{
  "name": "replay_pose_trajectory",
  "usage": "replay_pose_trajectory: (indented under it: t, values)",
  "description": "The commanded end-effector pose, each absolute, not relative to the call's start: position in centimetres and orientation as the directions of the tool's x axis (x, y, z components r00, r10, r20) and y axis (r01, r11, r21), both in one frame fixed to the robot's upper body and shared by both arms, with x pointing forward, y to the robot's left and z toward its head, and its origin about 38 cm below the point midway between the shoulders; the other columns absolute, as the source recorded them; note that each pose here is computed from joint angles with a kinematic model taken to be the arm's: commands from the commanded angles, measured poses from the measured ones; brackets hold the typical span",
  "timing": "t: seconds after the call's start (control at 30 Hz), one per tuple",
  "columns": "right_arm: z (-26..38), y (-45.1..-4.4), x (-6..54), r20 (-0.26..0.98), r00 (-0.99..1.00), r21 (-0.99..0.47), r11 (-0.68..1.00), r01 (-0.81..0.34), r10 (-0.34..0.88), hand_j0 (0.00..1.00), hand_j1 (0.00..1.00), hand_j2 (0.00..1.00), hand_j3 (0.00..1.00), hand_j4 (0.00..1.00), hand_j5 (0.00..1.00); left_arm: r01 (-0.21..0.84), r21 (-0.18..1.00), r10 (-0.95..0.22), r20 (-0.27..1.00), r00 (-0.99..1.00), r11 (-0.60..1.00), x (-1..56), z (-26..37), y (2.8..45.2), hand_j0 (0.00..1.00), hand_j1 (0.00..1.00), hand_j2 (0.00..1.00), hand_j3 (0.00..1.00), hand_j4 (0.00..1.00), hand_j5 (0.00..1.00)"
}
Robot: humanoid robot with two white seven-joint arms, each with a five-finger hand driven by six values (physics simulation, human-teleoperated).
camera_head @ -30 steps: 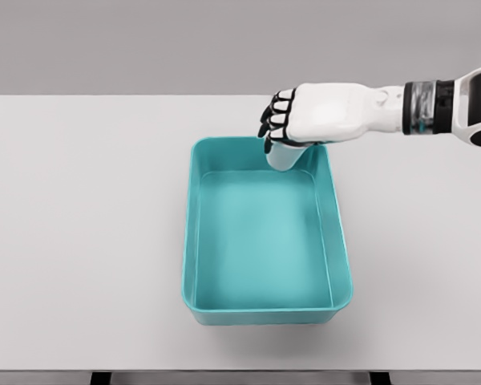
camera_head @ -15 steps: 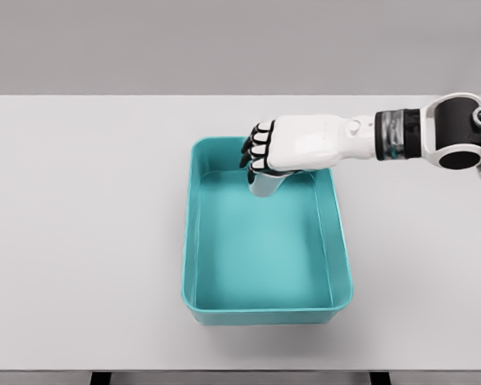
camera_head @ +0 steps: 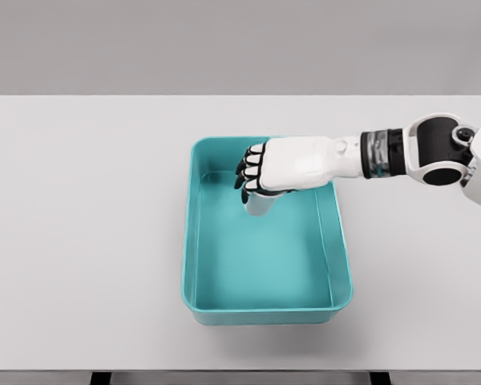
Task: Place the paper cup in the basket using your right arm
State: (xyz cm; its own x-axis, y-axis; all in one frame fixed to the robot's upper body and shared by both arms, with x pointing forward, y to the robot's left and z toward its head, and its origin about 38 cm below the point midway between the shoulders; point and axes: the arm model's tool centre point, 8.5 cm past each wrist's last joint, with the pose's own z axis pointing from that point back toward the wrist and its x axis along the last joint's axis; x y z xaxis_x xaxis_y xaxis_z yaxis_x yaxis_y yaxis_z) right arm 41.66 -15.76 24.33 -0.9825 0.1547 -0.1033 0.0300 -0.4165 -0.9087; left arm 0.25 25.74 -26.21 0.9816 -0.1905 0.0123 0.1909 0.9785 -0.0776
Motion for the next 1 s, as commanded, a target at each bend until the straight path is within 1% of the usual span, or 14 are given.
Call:
replay_pose_trajectory:
  t: [0.0,0.23,0.3,0.4,0.43,0.47,0.53,0.57,0.63,0.97]
  values:
    - [24.30,-15.62,41.63,-0.099,-0.983,-0.910,-0.414,0.027,0.154,0.67,0.67,0.67,0.67,0.67,0.67,0.190,-0.078,-0.189,0.011,0.982,0.979,0.23,-26.21,25.74,1.00,1.00,1.00,1.00,1.00,1.00]
    - [23.83,-15.18,41.48,-0.098,-0.985,-0.910,-0.414,0.030,0.144,0.68,0.68,0.68,0.68,0.68,0.68,0.193,-0.078,-0.192,0.012,0.981,0.978,0.33,-26.21,25.74,1.00,1.00,1.00,1.00,1.00,1.00]
    - [23.82,-15.18,41.48,-0.098,-0.985,-0.910,-0.414,0.030,0.144,0.69,0.69,0.69,0.69,0.69,0.69,0.190,-0.078,-0.189,0.011,0.982,0.979,0.23,-26.21,25.74,1.00,1.00,1.00,1.00,1.00,1.00]
    - [23.76,-15.25,41.47,-0.096,-0.985,-0.909,-0.415,0.028,0.146,0.77,0.77,0.77,0.77,0.77,0.77,0.190,-0.077,-0.189,0.014,0.982,0.979,0.35,-26.21,25.74,1.00,1.00,1.00,1.00,1.00,1.00]
    - [23.76,-15.25,41.47,-0.096,-0.985,-0.909,-0.415,0.028,0.146,0.82,0.82,0.82,0.82,0.82,0.82,0.193,-0.078,-0.192,0.012,0.981,0.978,0.33,-26.21,25.74,1.00,1.00,1.00,1.00,1.00,1.00]
    - [23.76,-15.25,41.47,-0.096,-0.985,-0.909,-0.415,0.028,0.146,0.85,0.85,0.85,0.85,0.85,0.85,0.190,-0.077,-0.189,0.013,0.982,0.979,0.33,-26.21,25.74,1.00,1.00,1.00,1.00,1.00,1.00]
    - [23.77,-15.25,41.47,-0.096,-0.985,-0.910,-0.414,0.028,0.146,0.94,0.94,0.94,0.94,0.94,0.94,0.190,-0.078,-0.189,0.011,0.982,0.979,0.23,-26.21,25.74,1.00,1.00,1.00,1.00,1.00,1.00]
    - [23.85,-15.24,41.49,-0.097,-0.985,-0.910,-0.413,0.028,0.146,0.95,0.95,0.95,0.95,0.95,0.95,0.193,-0.078,-0.192,0.012,0.981,0.978,0.33,-26.21,25.74,1.00,1.00,1.00,1.00,1.00,1.00]
    - [23.77,-15.25,41.47,-0.096,-0.985,-0.910,-0.414,0.028,0.146,1.00,1.00,1.00,1.00,1.00,1.00,0.193,-0.078,-0.192,0.014,0.981,0.978,0.34,-26.21,25.74,1.00,1.00,1.00,1.00,1.00,1.00]
    - [23.95,-15.44,41.56,-0.101,-0.984,-0.909,-0.415,0.030,0.150,1.00,1.00,1.00,1.00,1.00,1.00,0.189,-0.078,-0.189,0.011,0.982,0.979,0.23,-26.21,25.74,1.00,1.00,1.00,1.00,1.00,1.00]
